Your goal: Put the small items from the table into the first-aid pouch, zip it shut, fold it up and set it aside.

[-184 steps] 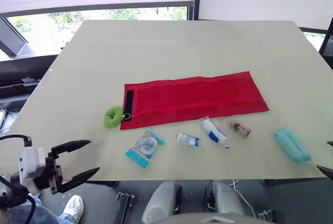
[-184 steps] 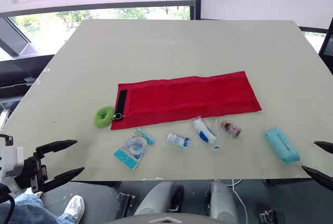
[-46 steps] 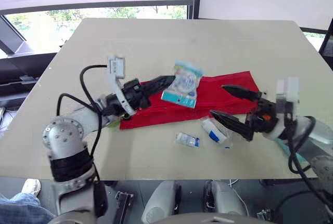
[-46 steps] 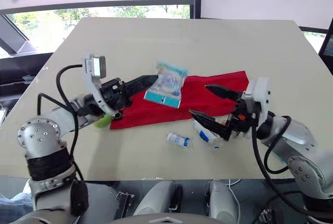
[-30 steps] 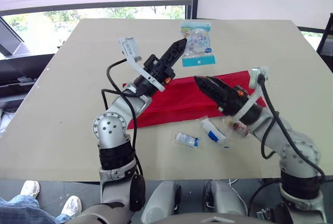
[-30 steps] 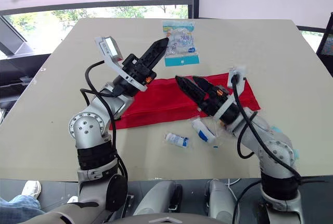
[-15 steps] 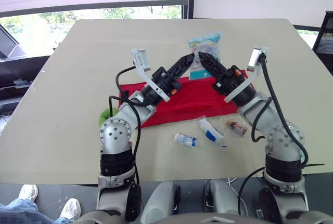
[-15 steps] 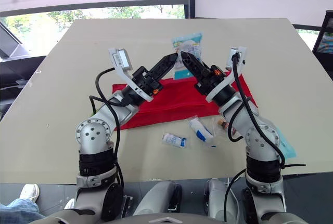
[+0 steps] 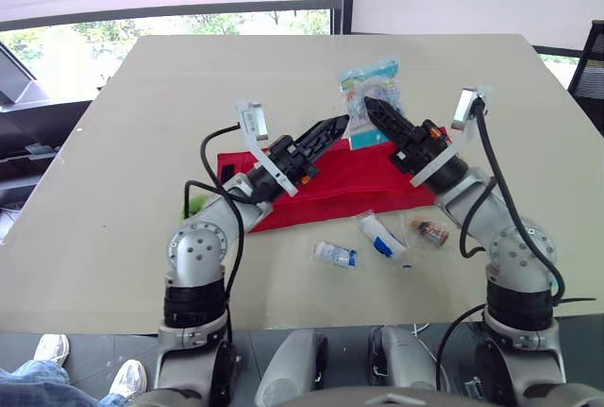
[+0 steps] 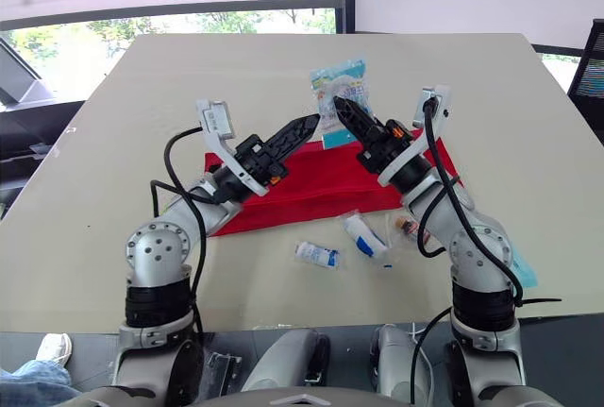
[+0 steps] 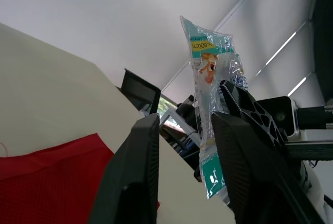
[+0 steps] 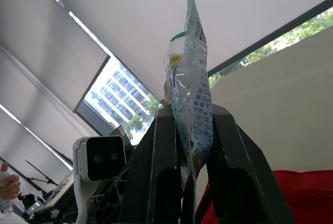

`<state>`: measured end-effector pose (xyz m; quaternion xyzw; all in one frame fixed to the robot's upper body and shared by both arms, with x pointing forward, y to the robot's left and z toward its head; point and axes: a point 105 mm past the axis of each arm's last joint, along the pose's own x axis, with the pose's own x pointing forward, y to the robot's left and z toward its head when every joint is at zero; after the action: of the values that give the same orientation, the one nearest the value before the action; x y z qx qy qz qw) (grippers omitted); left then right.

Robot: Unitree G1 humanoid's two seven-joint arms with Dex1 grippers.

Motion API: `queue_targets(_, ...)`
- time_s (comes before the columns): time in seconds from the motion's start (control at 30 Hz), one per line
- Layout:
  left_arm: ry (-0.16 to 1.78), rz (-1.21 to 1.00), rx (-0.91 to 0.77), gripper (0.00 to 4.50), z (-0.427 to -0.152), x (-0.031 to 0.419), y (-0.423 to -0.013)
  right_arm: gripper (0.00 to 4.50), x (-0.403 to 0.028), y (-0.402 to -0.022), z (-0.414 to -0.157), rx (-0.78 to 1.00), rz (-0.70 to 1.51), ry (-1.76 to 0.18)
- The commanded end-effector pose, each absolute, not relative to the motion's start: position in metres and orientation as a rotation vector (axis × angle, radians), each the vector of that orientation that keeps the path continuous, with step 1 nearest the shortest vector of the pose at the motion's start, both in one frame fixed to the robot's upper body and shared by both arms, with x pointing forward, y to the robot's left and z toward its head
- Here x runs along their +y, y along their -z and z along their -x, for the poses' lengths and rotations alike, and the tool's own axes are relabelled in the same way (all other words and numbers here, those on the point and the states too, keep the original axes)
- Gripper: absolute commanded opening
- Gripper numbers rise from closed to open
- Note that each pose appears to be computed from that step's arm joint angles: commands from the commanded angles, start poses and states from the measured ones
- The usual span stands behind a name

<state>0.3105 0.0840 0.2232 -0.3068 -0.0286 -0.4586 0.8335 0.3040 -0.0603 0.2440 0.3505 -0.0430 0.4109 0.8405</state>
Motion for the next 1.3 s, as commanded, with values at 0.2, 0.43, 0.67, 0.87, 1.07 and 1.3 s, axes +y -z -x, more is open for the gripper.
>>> queue_targets(0.2,1.061,0.565,-0.1,4.48,-0.3,0.101,-0.233,0.11,-0.07,-0.242,-0.288,-0.079,-0.636,-0.962)
queue_targets(0.43,1.267,0.504,0.0,4.48,-0.276,0.095,-0.23,0.11,-0.065,-0.233,-0.268,-0.014,-0.539,-1.105)
queue_targets(0.67,1.262,0.429,0.023,4.48,-0.278,0.106,-0.225,0.11,-0.07,-0.228,-0.259,0.009,-0.477,-1.159)
queue_targets(0.87,1.089,0.135,0.11,4.48,-0.285,0.159,-0.202,0.11,-0.096,-0.204,-0.251,0.105,-0.328,-1.115)
queue_targets(1.07,0.918,-0.279,0.148,4.48,-0.3,0.217,-0.182,0.11,-0.121,-0.203,-0.241,0.09,-0.232,-1.079)
queue_targets(1.3,0.873,-0.543,0.155,4.48,-0.299,0.242,-0.161,0.11,-0.14,-0.219,-0.233,-0.033,-0.1,-1.064)
